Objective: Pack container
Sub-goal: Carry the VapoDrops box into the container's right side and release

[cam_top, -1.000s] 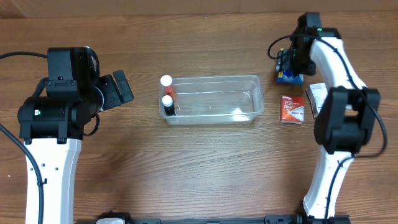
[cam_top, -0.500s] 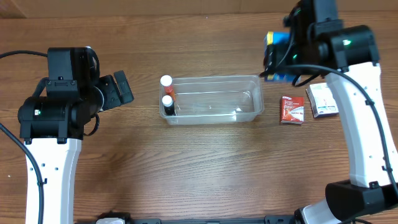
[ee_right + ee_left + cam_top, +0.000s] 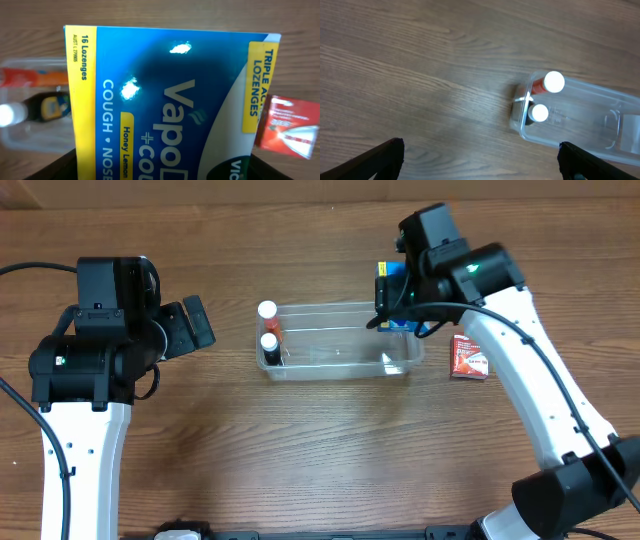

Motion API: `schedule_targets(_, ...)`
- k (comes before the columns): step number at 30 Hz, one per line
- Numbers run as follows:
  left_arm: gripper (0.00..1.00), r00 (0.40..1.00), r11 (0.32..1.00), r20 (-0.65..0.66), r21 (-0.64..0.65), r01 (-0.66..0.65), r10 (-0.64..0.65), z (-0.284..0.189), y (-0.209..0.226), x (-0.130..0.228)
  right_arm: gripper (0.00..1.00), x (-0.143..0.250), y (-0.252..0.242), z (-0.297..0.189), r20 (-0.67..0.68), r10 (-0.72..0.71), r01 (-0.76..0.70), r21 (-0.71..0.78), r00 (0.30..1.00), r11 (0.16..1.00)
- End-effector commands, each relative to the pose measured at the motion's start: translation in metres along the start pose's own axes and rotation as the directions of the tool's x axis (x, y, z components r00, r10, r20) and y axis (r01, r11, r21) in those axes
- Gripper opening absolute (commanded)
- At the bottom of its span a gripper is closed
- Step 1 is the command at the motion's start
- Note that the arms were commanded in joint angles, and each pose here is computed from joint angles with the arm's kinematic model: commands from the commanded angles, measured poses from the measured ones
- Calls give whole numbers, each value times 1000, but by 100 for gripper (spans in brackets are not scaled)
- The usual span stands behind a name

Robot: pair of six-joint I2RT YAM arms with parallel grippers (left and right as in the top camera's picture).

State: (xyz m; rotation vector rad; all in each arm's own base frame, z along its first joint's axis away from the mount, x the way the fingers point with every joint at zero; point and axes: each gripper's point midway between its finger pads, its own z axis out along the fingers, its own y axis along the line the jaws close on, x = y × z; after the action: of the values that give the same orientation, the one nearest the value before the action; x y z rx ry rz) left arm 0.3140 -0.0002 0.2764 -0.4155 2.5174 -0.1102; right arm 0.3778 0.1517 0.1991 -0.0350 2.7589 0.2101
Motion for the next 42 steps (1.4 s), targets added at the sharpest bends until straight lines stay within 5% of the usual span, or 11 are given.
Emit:
schedule_targets(1, 100, 999, 1000, -18, 1, -31, 31, 4, 1, 4, 76, 16, -9, 35, -41, 62, -61, 27, 997, 998)
schedule_targets(10, 100, 999, 1000, -24, -1, -31, 31, 4, 2, 5, 76, 17, -11, 79, -34, 56, -55, 29, 998, 998)
schedule_targets(42, 100, 999, 999, -27, -2, -38, 38, 4, 2, 6, 77, 42, -25, 104, -154, 8, 7, 98, 988, 995)
